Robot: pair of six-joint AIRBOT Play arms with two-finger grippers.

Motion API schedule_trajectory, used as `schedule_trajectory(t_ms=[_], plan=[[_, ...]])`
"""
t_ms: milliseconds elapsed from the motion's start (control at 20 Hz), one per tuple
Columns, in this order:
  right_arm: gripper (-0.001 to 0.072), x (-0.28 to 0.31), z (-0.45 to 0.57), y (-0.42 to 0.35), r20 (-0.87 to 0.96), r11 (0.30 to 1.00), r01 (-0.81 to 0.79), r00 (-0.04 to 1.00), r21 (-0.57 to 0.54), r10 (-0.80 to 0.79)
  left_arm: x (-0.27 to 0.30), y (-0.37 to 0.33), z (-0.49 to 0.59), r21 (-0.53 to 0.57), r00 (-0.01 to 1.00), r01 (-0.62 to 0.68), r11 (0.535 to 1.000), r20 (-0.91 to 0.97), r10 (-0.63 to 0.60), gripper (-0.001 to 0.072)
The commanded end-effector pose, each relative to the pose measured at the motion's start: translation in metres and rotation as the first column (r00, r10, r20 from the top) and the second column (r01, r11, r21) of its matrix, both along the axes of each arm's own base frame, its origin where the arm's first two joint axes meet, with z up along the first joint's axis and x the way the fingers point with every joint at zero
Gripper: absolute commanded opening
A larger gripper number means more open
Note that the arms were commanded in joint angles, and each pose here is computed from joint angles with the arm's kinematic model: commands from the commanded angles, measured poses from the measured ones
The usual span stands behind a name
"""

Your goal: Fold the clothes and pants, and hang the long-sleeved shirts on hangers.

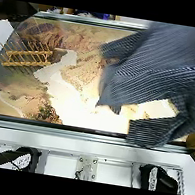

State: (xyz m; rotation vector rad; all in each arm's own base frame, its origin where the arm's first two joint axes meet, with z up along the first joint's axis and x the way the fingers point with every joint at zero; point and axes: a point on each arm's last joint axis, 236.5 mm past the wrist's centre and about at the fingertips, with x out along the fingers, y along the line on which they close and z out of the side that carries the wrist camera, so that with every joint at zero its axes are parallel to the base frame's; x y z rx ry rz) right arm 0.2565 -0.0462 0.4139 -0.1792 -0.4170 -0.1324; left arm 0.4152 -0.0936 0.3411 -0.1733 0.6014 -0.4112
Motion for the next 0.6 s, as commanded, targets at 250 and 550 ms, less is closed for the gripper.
schedule_trajectory(t_ms=[250,550], plan=[[0.0015,-0.092,0.03,-0.122,0.142,0.795,0.602,0.783,0.075,-0.606,0.012,-0.033,-0.037,0.007,0.991,0.087,0.996,-0.098,-0.086,0.0022],[0.0015,-0.084,0.04,-0.155,0.12,0.736,0.673,0.727,0.072,-0.676,0.014,-0.032,-0.038,0.007,0.991,0.086,0.996,-0.101,-0.084,0.0022]])
